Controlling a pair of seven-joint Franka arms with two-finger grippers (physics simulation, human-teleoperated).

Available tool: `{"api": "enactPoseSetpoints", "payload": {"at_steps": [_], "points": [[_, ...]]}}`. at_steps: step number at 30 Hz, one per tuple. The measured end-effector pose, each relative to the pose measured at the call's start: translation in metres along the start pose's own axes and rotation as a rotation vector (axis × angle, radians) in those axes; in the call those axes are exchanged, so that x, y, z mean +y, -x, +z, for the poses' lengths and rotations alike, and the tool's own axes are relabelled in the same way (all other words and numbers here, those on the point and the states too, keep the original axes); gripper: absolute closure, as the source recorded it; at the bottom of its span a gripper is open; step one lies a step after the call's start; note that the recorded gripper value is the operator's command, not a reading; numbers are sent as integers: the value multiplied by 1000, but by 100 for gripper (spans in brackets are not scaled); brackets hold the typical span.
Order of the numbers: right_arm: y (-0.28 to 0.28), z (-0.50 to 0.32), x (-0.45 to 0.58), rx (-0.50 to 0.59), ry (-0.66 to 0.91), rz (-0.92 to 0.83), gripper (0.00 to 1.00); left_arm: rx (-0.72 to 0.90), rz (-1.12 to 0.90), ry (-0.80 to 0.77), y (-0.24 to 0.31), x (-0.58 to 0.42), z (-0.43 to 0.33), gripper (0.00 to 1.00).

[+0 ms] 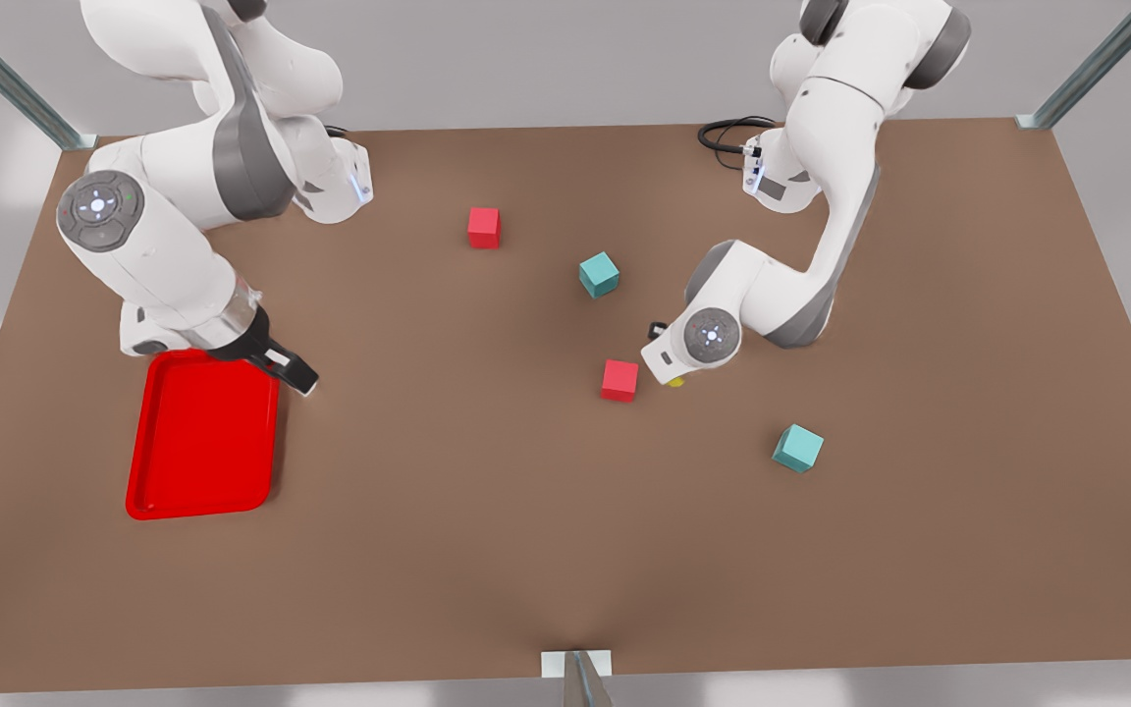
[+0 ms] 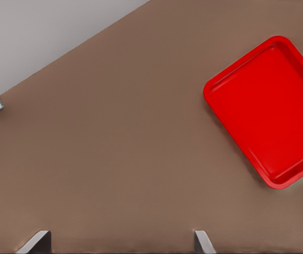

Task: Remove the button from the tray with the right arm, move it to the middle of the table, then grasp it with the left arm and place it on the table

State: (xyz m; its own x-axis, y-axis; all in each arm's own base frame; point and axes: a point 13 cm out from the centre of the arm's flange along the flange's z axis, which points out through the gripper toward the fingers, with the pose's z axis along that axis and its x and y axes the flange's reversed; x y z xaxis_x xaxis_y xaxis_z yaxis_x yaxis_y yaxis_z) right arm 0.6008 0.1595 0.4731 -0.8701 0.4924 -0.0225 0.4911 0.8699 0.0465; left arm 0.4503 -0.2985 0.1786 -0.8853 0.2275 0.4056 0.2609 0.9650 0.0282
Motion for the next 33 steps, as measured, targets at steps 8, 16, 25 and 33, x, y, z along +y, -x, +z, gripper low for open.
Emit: {"api": "enactPoseSetpoints", "payload": {"at_steps": [8, 16, 25, 33], "points": [[-2, -14, -36, 71, -71, -206, 0, -194, -55, -49, 10, 0, 108, 0], [2, -16, -51, 106, -71, -336, 0, -363, -34, -99, 51, -10, 109, 0], [-6, -15, -50, 127, -79, -456, 0, -382, 9, -100, 55, -14, 120, 0], [-14, -16, -42, 89, -161, -565, 0, -330, 35, -83, 49, -9, 140, 0]]}}
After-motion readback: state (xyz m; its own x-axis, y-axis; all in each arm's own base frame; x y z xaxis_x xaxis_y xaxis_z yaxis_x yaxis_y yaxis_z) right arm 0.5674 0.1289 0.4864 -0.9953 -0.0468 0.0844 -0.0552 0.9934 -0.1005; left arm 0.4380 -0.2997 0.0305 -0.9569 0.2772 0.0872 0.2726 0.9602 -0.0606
